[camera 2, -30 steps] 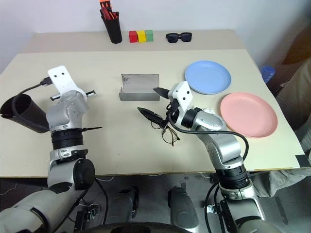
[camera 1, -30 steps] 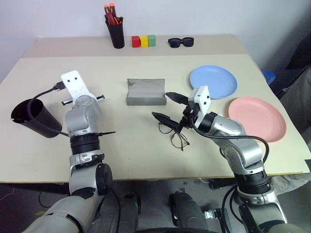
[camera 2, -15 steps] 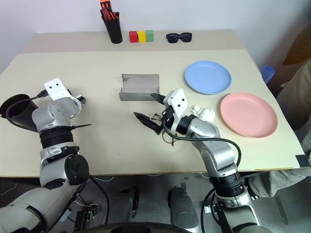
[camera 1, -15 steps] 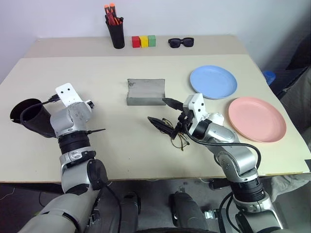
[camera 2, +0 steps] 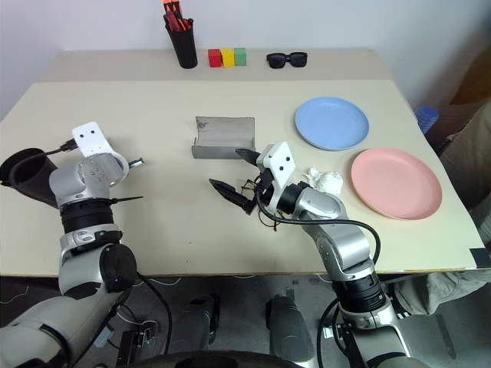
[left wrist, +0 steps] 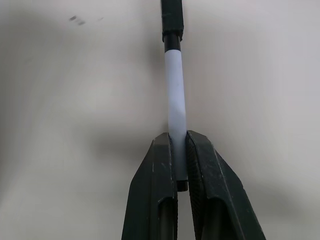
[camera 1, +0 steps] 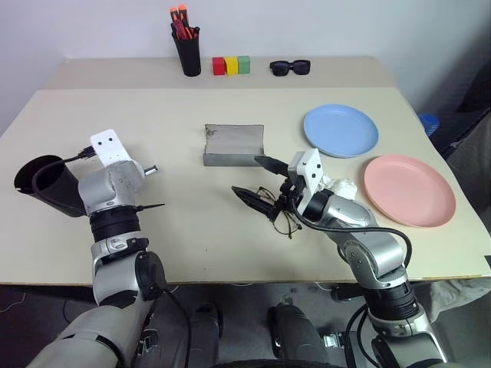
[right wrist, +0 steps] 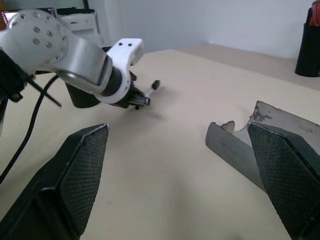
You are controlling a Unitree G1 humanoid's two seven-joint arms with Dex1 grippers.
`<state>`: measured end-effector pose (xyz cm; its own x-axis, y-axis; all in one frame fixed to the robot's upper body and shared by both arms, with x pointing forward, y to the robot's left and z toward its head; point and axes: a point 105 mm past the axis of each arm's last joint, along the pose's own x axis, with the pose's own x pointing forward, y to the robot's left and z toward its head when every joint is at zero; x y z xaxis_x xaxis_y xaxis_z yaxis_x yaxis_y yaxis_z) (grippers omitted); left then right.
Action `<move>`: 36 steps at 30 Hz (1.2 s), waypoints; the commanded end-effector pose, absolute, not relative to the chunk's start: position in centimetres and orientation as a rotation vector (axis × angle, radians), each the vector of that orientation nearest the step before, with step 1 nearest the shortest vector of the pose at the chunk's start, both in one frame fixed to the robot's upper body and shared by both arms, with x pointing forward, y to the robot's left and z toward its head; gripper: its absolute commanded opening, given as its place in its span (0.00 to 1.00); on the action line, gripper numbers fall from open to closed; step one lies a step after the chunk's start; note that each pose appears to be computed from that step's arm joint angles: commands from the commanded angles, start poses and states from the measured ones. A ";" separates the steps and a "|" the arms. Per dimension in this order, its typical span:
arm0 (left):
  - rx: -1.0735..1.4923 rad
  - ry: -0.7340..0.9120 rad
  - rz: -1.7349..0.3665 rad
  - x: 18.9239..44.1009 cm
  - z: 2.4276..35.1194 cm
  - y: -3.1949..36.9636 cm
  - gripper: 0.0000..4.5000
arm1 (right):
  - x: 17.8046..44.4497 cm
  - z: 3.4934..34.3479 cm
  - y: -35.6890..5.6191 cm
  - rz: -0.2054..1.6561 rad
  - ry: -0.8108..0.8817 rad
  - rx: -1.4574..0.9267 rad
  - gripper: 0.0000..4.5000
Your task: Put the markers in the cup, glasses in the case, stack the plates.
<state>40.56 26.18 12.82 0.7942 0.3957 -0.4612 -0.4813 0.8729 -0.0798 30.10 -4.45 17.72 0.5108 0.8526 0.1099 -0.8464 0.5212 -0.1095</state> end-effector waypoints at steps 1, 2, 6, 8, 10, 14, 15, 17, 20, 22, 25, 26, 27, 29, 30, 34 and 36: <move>-0.078 0.165 0.370 41.6 18.2 24.8 0.01 | 29.8 19.2 -4.2 1.045 -0.221 -0.056 1.00; -0.055 0.131 0.357 41.6 18.7 24.6 0.01 | 29.8 19.2 -4.2 1.045 -0.221 -0.057 1.00; -0.105 -0.291 0.299 39.9 25.4 24.2 0.01 | 29.9 19.5 -4.3 1.040 -0.227 -0.060 1.00; -0.038 -0.413 0.442 38.2 27.3 26.6 0.01 | 29.9 19.8 -4.4 1.038 -0.238 -0.054 1.00; 0.073 -0.519 0.583 36.0 29.0 28.8 0.01 | 29.6 20.5 -4.5 1.052 -0.259 -0.030 1.00; 0.228 -0.603 0.761 32.5 30.2 31.6 0.01 | 28.5 22.1 -4.2 1.117 -0.309 0.022 1.00; 0.238 -0.608 0.775 32.2 30.2 31.8 0.01 | 28.3 22.2 -4.2 1.124 -0.313 0.028 1.00; 0.242 -0.612 0.786 31.9 30.1 31.9 0.01 | 28.2 22.4 -4.2 1.129 -0.315 0.033 1.00; 0.243 -0.614 0.788 31.8 30.1 31.9 0.01 | 28.2 22.4 -4.2 1.130 -0.313 0.035 1.00; 0.209 -0.567 0.866 30.5 28.4 33.2 0.01 | 27.8 22.8 -4.0 1.172 -0.324 0.038 1.00; 0.163 -0.470 1.025 27.4 25.1 35.2 0.01 | 27.1 23.2 -3.3 1.271 -0.329 0.025 1.00; 0.157 -0.456 1.049 27.0 24.6 35.3 0.01 | 27.1 23.1 -3.2 1.284 -0.323 0.014 1.00; 0.153 -0.446 1.065 26.6 24.3 35.3 0.01 | 27.1 23.0 -3.1 1.292 -0.319 0.006 1.00; 0.149 -0.424 1.095 26.0 23.7 35.3 0.01 | 27.2 22.7 -3.1 1.301 -0.313 -0.008 1.00; 0.142 -0.410 1.105 25.8 23.2 35.3 0.01 | 27.2 22.6 -3.0 1.304 -0.309 -0.016 1.00; 0.107 -0.361 1.092 25.8 22.0 34.9 0.01 | 27.3 22.4 -2.9 1.310 -0.306 -0.025 1.00; 0.106 -0.358 1.083 26.0 21.9 34.8 0.01 | 27.4 22.3 -2.8 1.310 -0.305 -0.027 1.00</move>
<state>26.37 34.91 20.67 0.4304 0.8531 0.2950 -0.8804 0.4688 -0.0710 27.67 -3.00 21.24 0.2461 0.9527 0.1786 -0.9511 0.2728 -0.1448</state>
